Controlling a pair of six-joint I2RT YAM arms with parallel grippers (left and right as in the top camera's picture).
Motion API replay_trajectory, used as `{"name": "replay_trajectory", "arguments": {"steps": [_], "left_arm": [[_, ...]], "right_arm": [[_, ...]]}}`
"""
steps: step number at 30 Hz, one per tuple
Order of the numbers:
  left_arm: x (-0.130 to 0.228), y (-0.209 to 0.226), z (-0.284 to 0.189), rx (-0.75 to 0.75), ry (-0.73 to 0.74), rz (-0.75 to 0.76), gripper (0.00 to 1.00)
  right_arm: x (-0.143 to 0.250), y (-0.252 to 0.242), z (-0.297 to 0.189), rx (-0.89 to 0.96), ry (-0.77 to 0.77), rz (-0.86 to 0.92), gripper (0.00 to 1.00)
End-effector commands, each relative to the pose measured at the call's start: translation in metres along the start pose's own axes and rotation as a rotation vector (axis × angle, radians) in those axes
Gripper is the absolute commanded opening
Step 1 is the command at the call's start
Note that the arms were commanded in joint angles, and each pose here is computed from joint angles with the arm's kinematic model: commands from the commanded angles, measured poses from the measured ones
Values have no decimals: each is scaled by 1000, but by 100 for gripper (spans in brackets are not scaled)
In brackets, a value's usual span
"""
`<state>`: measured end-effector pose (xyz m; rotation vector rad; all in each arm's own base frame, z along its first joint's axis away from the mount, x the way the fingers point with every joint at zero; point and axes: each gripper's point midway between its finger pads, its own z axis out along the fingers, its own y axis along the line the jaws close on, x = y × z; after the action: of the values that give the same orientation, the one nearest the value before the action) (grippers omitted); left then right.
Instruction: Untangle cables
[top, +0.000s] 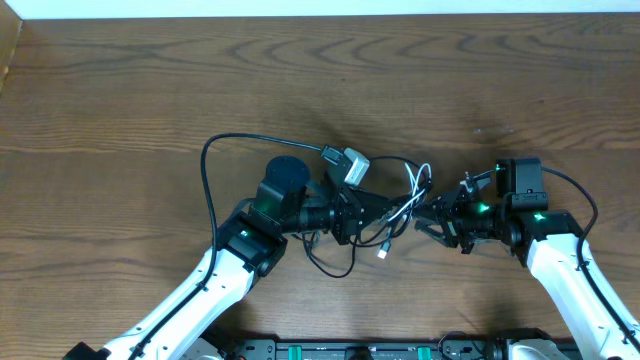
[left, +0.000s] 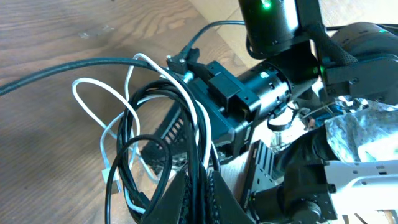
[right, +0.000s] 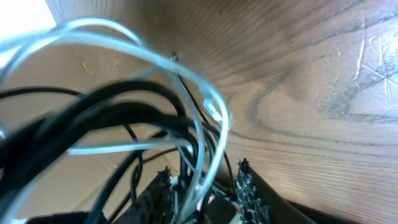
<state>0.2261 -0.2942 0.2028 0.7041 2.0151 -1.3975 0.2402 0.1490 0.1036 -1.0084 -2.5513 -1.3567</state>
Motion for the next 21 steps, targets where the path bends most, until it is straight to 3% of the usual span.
{"name": "replay_trajectory", "arguments": {"steps": [1, 4, 15, 18, 21], "left_arm": [[-2, -11, 0, 48, 5, 10, 8], [-2, -11, 0, 48, 5, 10, 7], [-2, -11, 0, 47, 4, 11, 8], [-2, -11, 0, 47, 4, 10, 8], [-2, -11, 0, 47, 5, 10, 8]], "right_arm": [[1, 4, -1, -7, -5, -3, 38], [0, 7, -1, -16, -11, 8, 39], [3, 16, -2, -56, 16, -13, 19], [3, 16, -2, -56, 16, -15, 19], [3, 16, -2, -56, 16, -20, 26]]}}
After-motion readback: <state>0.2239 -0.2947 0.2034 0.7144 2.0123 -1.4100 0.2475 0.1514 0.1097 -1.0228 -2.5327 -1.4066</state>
